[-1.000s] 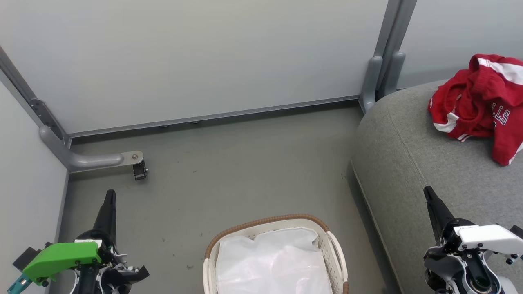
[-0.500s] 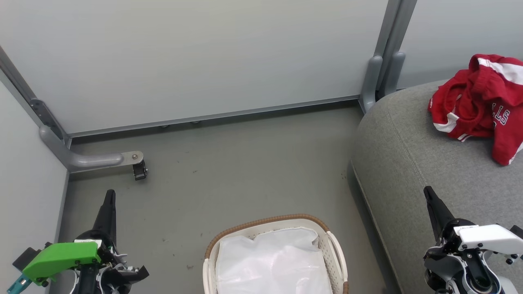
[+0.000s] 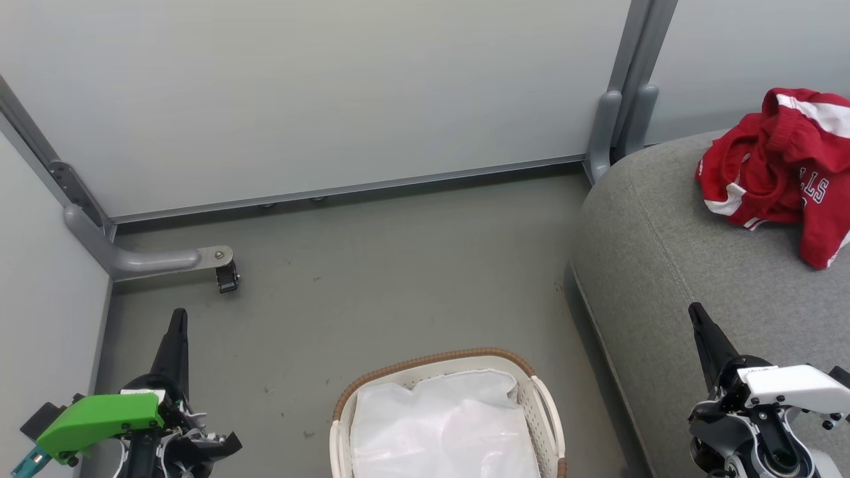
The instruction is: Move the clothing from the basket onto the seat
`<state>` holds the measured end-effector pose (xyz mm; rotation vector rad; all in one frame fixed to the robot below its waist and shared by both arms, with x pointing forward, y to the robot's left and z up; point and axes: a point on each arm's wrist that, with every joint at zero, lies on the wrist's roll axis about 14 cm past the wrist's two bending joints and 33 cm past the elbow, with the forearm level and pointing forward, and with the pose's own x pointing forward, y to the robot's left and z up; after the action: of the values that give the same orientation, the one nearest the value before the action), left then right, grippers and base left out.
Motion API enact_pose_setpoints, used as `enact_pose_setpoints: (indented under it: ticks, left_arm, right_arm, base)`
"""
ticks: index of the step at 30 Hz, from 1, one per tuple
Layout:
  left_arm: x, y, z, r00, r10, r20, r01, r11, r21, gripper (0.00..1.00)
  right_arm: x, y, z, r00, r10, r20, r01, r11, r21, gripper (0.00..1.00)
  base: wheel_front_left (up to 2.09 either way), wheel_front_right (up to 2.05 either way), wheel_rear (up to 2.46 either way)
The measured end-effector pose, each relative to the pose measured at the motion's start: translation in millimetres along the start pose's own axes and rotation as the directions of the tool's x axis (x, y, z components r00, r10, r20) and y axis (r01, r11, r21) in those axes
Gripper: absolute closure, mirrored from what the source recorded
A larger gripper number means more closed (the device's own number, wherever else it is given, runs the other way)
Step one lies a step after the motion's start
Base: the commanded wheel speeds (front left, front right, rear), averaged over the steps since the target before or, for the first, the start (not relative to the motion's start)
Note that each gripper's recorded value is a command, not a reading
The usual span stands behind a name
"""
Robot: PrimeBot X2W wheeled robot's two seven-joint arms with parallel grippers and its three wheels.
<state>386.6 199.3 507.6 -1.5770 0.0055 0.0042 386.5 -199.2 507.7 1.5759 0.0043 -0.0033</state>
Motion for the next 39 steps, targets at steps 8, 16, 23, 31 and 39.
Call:
enact_pose_setpoints:
  ticks: [8,16,23,31,39]
  left_arm:
    - [0.0,0.0,0.1,1.0,0.0,0.0,0.0,1.0,0.0,1.0]
    - [0.0,0.0,0.1,1.0,0.0,0.0,0.0,1.0,0.0,1.0]
    - [0.0,0.0,0.2,1.0,0.0,0.001,0.0,1.0,0.0,1.0]
    - [0.0,0.0,0.2,1.0,0.0,0.001,0.0,1.0,0.0,1.0]
    - [0.0,0.0,0.3,1.0,0.0,0.001,0.0,1.0,0.0,1.0]
  right_arm:
    - [0.0,0.0,0.0,1.0,0.0,0.0,0.0,1.0,0.0,1.0]
    - [0.0,0.0,0.0,1.0,0.0,0.0,0.0,1.0,0.0,1.0]
    - [0.0,0.0,0.0,1.0,0.0,0.0,0.0,1.0,0.0,1.0]
    - [0.0,0.0,0.0,1.0,0.0,0.0,0.0,1.0,0.0,1.0]
    - [0.0,0.0,0.0,1.0,0.0,0.0,0.0,1.0,0.0,1.0]
  base:
    - [0.0,0.0,0.0]
    - [0.0,0.0,0.0]
    - [0.0,0.0,0.0]
    - [0.0,0.0,0.0]
    - [0.0,0.0,0.0]
